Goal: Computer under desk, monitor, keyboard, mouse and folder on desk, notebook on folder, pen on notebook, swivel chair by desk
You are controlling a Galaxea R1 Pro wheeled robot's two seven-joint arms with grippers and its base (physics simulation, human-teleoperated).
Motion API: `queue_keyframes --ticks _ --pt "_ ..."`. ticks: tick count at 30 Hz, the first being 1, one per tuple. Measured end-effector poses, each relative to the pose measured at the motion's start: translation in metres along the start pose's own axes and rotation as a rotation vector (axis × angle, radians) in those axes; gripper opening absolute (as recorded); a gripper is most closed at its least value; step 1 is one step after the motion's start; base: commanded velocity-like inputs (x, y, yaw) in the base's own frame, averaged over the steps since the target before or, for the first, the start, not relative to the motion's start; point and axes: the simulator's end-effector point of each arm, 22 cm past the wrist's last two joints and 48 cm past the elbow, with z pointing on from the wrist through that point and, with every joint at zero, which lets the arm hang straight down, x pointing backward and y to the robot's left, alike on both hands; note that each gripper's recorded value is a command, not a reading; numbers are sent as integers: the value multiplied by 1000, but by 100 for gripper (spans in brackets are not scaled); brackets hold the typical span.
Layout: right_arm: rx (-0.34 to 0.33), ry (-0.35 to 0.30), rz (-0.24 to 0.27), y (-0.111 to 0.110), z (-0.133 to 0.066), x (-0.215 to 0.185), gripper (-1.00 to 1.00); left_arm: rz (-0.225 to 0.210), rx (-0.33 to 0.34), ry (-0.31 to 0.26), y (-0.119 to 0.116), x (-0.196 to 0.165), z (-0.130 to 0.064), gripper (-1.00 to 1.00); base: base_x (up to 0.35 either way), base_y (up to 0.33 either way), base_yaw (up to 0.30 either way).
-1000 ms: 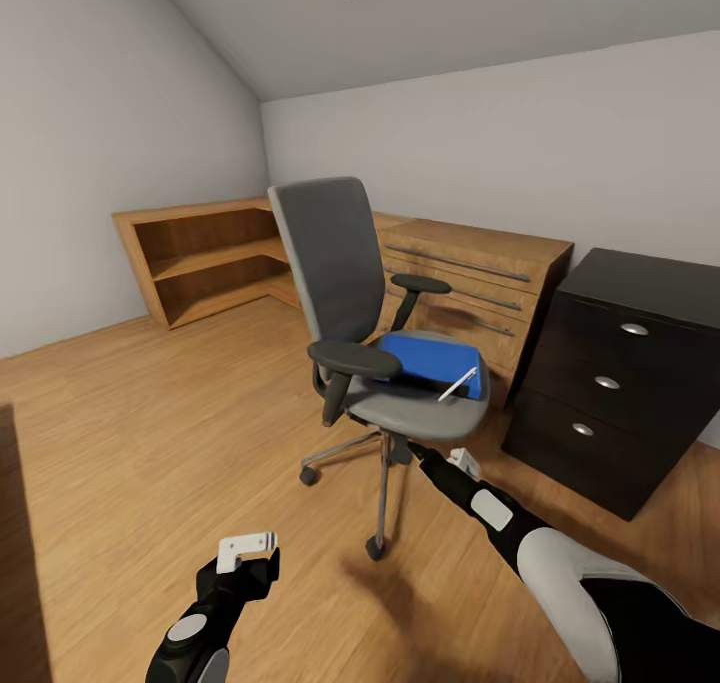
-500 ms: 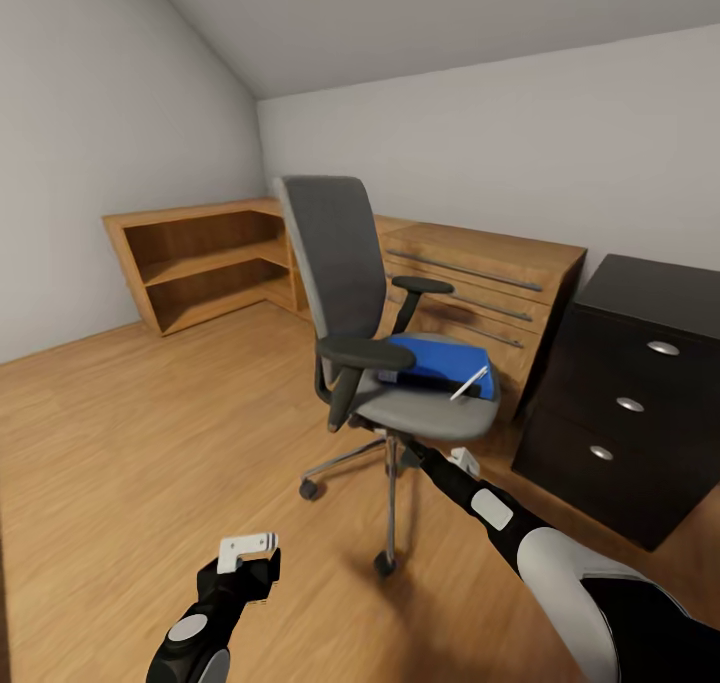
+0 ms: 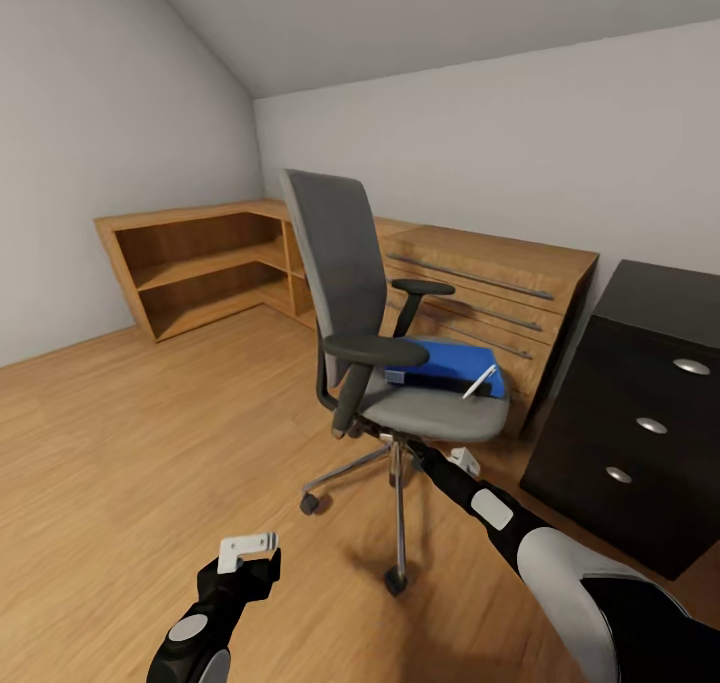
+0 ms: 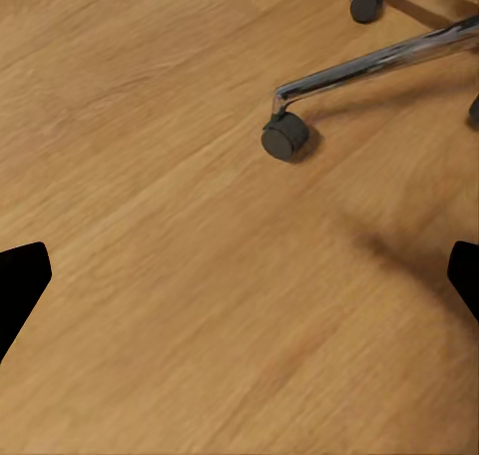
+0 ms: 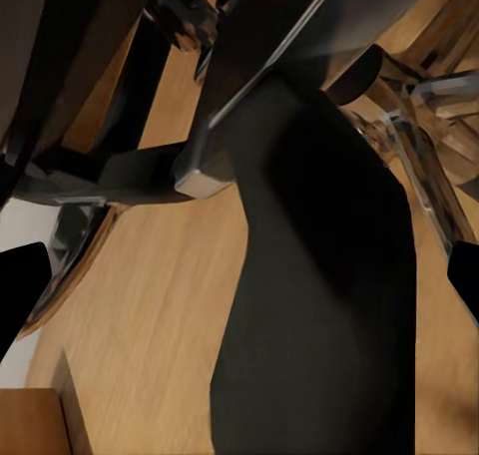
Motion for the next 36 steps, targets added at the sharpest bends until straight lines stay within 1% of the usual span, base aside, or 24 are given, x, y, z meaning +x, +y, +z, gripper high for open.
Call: queue_keyframes --ticks 3,10,12,14,19,22,25,26,27,29,36 --pt "1 0 0 0 0 0 100 0 0 0 0 0 0 100 -145 0 0" --pt "1 2 0 -1 0 2 100 0 1 1 0 0 0 100 -272 0 0" --pt "5 7 -10 -2 0 3 100 0 1 1 0 0 0 100 -98 0 0" --pt "0 1 -2 -1 0 1 100 0 1 0 0 0 0 100 -40 0 0" --pt "-1 -1 -1 0 0 1 100 0 1 0 0 0 0 100 -90 0 0" --pt "-2 -1 -3 0 0 0 100 0 1 1 0 0 0 100 -256 0 0" --pt "-1 -2 -3 0 0 0 100 -1 0 0 0 0 0 100 -78 0 0" --pt "3 4 -12 -1 0 1 100 -1 -1 0 1 0 0 100 -36 -5 0" --pt "7 10 -23 -3 0 3 100 -1 -1 1 1 0 0 100 -86 -36 0" --pt "5 -3 -4 -3 -1 -2 100 -2 -1 1 1 0 0 100 -165 -99 0" --pt "9 -6 -5 -5 -2 -5 100 -3 0 1 0 0 0 100 -145 -152 0"
